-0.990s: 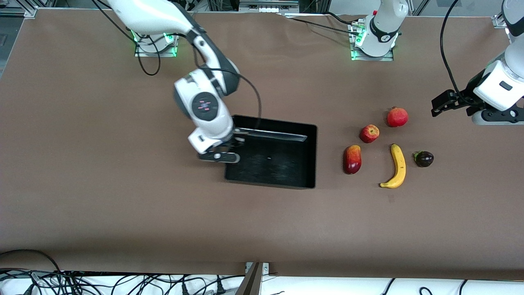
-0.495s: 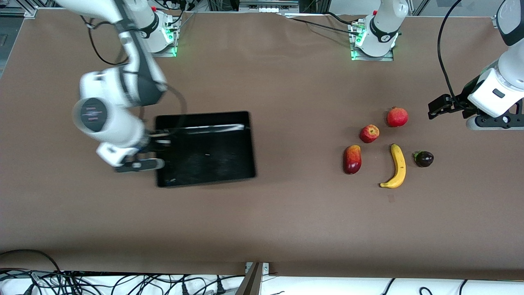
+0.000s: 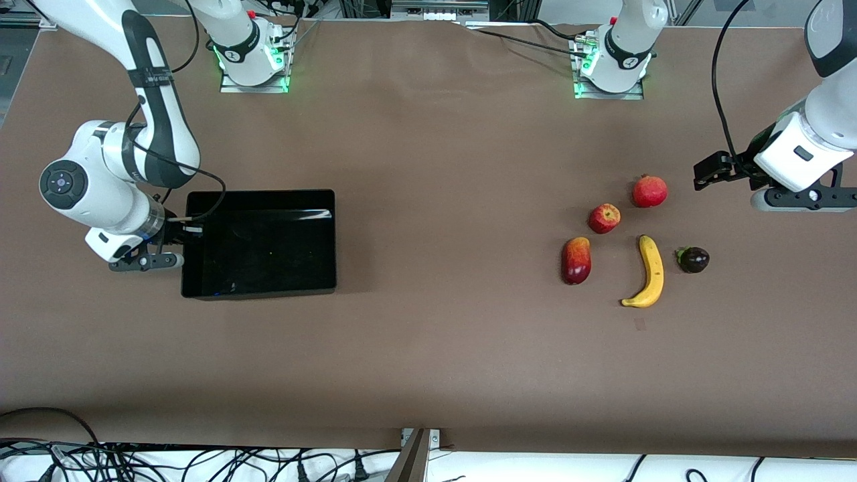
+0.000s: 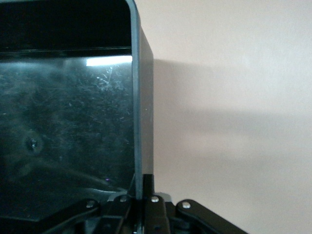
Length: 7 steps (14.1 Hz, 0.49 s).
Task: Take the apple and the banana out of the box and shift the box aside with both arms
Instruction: 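Drag the black tray away from the fruits with the right gripper, then open the right gripper to release the tray rim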
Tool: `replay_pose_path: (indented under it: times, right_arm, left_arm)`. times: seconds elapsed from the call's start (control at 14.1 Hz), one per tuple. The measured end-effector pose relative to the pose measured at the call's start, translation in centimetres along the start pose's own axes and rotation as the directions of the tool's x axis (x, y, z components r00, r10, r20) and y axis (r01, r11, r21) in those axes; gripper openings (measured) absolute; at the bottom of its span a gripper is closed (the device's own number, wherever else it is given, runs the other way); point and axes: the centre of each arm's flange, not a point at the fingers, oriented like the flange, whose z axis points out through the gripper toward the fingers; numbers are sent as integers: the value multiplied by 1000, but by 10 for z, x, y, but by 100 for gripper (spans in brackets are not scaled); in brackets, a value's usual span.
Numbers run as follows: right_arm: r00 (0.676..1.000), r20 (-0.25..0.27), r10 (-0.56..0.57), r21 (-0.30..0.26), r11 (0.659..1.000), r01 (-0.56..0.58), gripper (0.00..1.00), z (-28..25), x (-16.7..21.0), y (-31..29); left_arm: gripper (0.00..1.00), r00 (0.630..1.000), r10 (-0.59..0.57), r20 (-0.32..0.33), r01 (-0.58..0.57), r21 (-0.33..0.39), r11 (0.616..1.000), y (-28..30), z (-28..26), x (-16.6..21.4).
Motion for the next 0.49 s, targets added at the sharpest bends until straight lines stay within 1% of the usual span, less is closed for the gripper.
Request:
replay_pose_path:
  times: [0.14, 0.28, 0.49]
  right_arm:
    - [1000, -2, 16, 33, 999, -16, 5, 15, -11, 14]
    - [999, -26, 26, 28, 999, -25, 5, 31, -21, 23]
    - [999, -36, 35, 20, 999, -34, 5, 46, -30, 25]
  left_arm:
    - [100, 1000, 13, -3, -13, 1, 1000, 7, -2, 0]
    - [100, 1000, 14, -10, -14, 4, 1000, 7, -4, 0]
    - [100, 998, 14, -59, -12, 29, 999, 1, -11, 5]
